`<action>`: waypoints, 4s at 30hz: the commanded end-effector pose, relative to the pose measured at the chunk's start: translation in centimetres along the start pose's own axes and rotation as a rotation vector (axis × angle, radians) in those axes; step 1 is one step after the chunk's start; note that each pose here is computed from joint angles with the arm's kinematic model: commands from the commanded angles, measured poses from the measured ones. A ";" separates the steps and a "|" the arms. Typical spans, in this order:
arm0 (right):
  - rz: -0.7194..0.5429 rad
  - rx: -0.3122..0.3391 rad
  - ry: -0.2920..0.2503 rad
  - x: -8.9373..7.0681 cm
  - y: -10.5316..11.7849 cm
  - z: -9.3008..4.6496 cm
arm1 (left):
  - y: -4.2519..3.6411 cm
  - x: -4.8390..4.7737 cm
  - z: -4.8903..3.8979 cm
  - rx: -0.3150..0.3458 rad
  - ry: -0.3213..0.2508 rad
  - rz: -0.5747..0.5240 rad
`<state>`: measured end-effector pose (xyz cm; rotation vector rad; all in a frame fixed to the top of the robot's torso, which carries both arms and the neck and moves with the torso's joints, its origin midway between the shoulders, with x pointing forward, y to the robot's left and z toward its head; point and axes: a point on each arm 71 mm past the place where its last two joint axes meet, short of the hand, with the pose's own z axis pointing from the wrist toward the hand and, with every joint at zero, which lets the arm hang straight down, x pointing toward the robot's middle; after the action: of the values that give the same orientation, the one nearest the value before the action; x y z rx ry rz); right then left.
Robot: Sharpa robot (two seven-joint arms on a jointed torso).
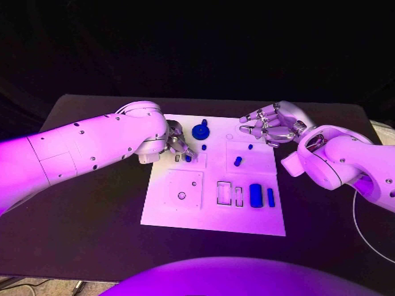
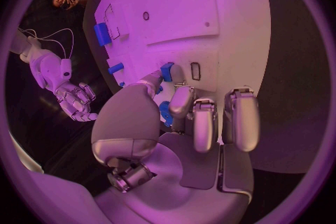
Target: Assemble the parts on the task board
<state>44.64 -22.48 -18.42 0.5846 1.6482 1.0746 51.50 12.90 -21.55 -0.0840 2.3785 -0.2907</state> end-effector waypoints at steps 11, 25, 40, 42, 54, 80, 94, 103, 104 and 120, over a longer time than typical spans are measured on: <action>-0.003 -0.007 0.002 0.1 0.0 0.0 | 0.37 0.15 -0.36 0.000 -0.014 -0.010; -0.001 -0.004 0.004 0.1 -0.2 0.0 | 0.55 -0.75 -1.43 0.026 -0.027 -0.059; 0.005 0.003 0.007 0.4 -0.5 0.2 | 1.92 -5.78 -2.95 0.019 -0.044 -0.128; 0.005 0.003 0.008 0.4 -0.6 0.2 | 2.22 -6.41 -2.63 0.005 -0.045 -0.128; 0.007 0.001 0.014 0.6 -0.5 0.3 | 2.57 -7.96 -0.48 -0.060 -0.059 -0.089; 0.008 0.001 0.017 0.7 -0.5 0.3 | 2.69 -8.21 0.81 -0.133 -0.045 -0.036; 0.008 -0.002 0.019 0.7 -0.4 0.3 | 2.49 -7.74 1.24 -0.145 -0.026 -0.023; 0.009 -0.004 0.020 0.8 -0.4 0.3 | 2.40 -7.54 1.34 -0.142 -0.011 -0.024; 0.009 -0.004 0.020 0.8 -0.4 0.3 | 2.36 -7.49 1.36 -0.141 -0.008 -0.025; 0.009 -0.005 0.023 0.8 -0.3 0.3 | 2.21 -7.37 1.58 -0.137 -0.008 -0.040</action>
<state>44.78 -22.08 -19.15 0.5951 1.6575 1.0805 58.09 16.02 -18.23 -0.1978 2.3786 -0.1371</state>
